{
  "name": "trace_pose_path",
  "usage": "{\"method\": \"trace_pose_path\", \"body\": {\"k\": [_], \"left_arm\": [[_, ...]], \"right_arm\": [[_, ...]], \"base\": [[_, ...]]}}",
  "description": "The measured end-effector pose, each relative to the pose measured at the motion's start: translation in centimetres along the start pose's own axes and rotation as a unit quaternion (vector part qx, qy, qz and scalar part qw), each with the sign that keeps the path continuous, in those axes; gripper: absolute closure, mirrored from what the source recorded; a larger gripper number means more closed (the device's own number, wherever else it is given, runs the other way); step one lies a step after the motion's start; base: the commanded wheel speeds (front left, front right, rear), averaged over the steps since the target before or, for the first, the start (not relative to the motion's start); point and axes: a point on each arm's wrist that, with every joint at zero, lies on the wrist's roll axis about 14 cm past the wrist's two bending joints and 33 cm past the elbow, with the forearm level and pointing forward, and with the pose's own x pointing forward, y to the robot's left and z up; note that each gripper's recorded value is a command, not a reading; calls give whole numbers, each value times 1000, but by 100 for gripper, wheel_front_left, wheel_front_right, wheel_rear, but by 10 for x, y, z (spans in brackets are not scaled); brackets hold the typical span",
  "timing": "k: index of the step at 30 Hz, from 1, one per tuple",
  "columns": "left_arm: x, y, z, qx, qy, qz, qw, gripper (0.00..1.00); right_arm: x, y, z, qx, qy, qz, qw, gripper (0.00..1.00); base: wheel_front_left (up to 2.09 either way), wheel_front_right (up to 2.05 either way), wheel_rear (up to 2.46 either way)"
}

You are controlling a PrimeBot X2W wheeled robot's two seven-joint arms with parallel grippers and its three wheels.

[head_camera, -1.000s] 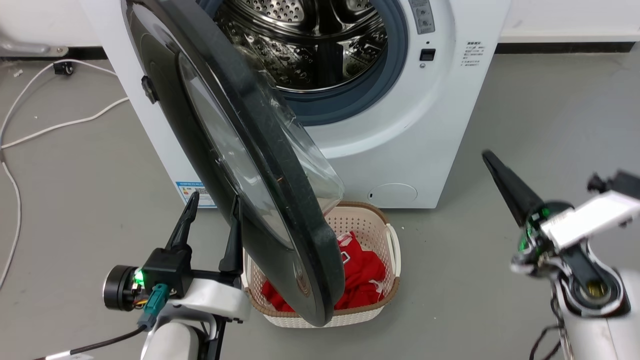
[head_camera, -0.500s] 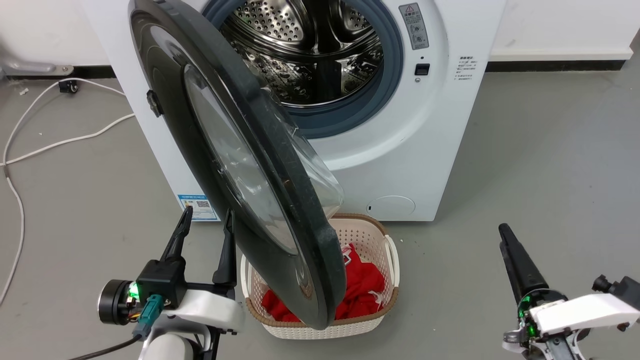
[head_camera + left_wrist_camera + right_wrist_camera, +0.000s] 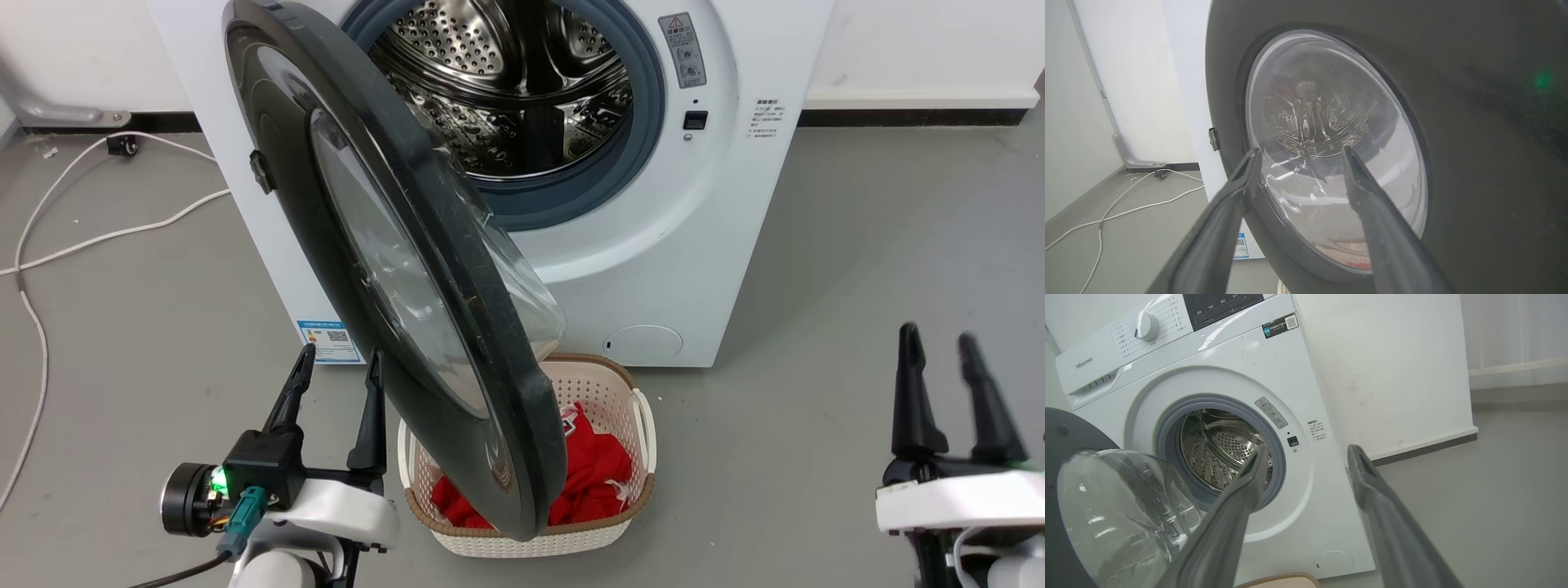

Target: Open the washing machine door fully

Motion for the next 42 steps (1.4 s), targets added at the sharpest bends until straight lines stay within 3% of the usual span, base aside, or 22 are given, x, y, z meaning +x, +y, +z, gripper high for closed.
{"method": "trace_pose_path", "body": {"k": [5, 8, 16, 31, 32, 33, 34, 42], "left_arm": [[1, -1, -1, -1, 2, -1, 1000, 0], [1, 0, -2, -1, 2, 0, 1000, 0], [1, 0, -1, -1, 1, 1, 1000, 0], [2, 0, -3, 0, 4, -1, 1000, 0], [2, 0, -4, 0, 5, 0, 1000, 38], [2, 0, -4, 0, 6, -1, 1000, 91], [2, -1, -5, 0, 6, -2, 1000, 100], [5, 0, 7, 1, -13, -2, 1000, 100]], "right_arm": [[6, 25, 24, -158, -26, 50, 986, 0], [0, 34, 19, -194, -12, 65, 979, 0], [-17, 19, -12, -181, 50, 49, 981, 0], [-19, 15, -22, -178, 61, 46, 981, 0], [-19, 15, -23, -178, 63, 46, 981, 0], [-19, 15, -23, -177, 63, 46, 981, 0], [-18, 15, -23, -176, 62, 46, 981, 0], [-18, 14, -24, -174, 64, 44, 982, 0]], "base": [[0, 0, 0], [0, 0, 0], [0, 0, 0], [0, 0, 0], [0, 0, 0], [0, 0, 0], [0, 0, 0], [0, 0, 0]]}}
